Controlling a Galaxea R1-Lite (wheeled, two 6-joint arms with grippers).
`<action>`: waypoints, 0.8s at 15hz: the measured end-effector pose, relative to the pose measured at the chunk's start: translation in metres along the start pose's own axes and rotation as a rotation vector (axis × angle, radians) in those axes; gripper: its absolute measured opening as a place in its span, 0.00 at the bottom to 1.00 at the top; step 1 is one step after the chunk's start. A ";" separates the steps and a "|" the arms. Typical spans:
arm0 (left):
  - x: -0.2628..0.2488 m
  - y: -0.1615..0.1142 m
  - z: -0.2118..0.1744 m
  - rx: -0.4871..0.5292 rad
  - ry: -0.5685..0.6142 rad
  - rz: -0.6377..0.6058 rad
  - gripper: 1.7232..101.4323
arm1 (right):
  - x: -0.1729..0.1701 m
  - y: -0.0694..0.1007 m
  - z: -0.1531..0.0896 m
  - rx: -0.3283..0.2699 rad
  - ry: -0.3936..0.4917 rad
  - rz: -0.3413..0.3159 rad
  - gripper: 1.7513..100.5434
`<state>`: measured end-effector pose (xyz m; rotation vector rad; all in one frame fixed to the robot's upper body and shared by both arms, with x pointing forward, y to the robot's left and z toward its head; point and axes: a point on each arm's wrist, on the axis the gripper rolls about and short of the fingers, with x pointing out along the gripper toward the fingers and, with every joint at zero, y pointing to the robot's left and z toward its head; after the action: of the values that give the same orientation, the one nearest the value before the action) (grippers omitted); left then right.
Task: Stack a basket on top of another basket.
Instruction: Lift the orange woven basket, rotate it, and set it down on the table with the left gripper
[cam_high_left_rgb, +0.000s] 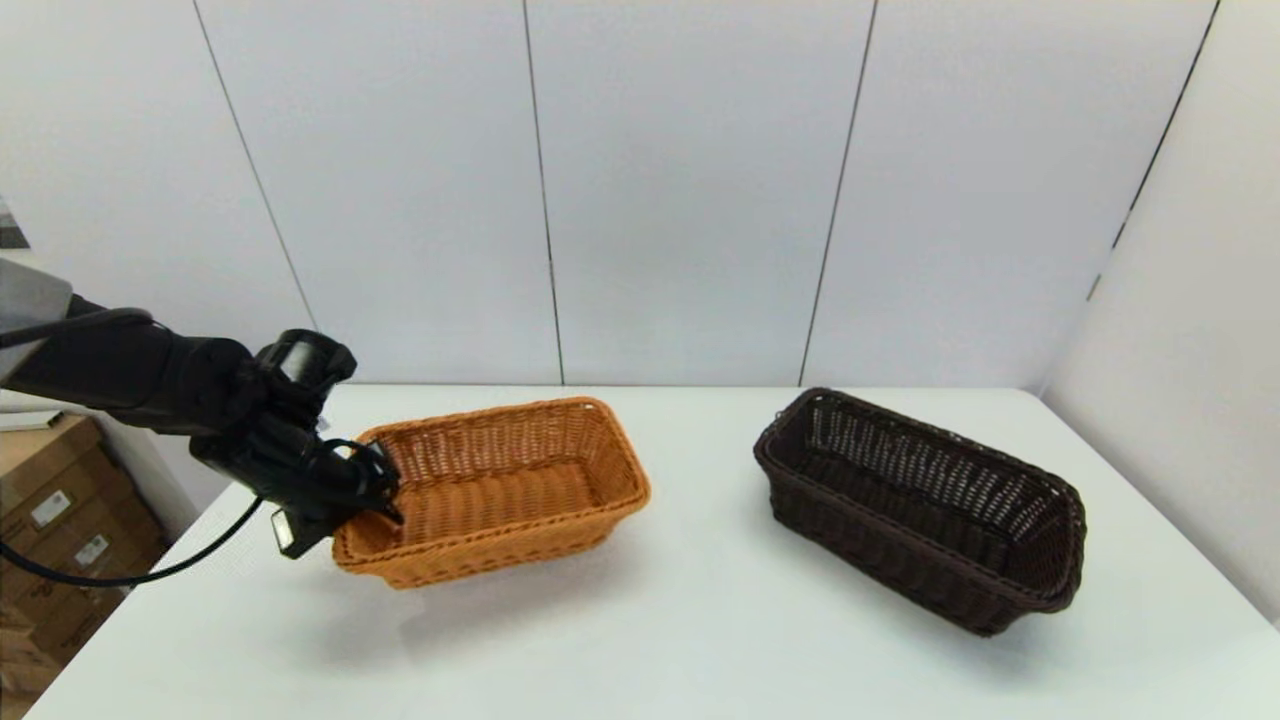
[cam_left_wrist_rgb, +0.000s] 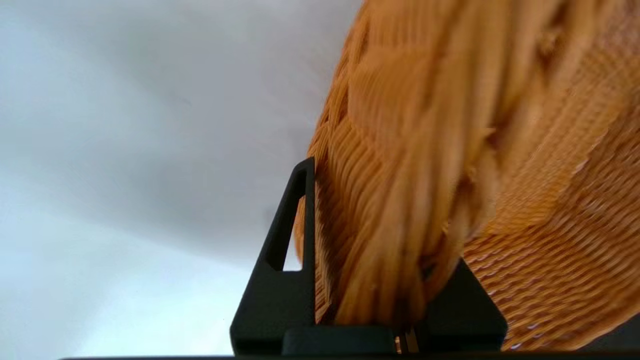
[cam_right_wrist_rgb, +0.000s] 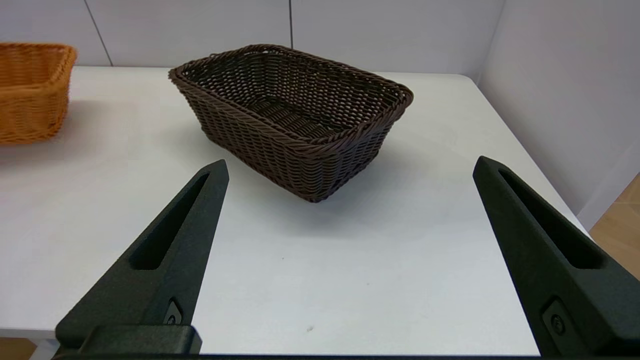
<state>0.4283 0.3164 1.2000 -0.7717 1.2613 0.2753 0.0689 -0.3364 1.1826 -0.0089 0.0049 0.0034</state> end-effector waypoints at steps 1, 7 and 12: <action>-0.003 -0.001 -0.002 0.032 0.014 -0.023 0.24 | 0.000 0.000 0.000 0.000 0.000 0.000 0.97; -0.008 -0.011 -0.019 0.287 0.073 -0.103 0.24 | 0.000 0.000 0.000 0.000 0.000 0.000 0.97; -0.001 -0.055 -0.049 0.399 0.108 -0.154 0.24 | 0.000 0.000 0.000 0.000 0.000 0.001 0.97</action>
<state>0.4233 0.2453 1.2166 -0.5400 1.2975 -0.1436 0.0689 -0.3364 1.1826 -0.0089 0.0044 0.0043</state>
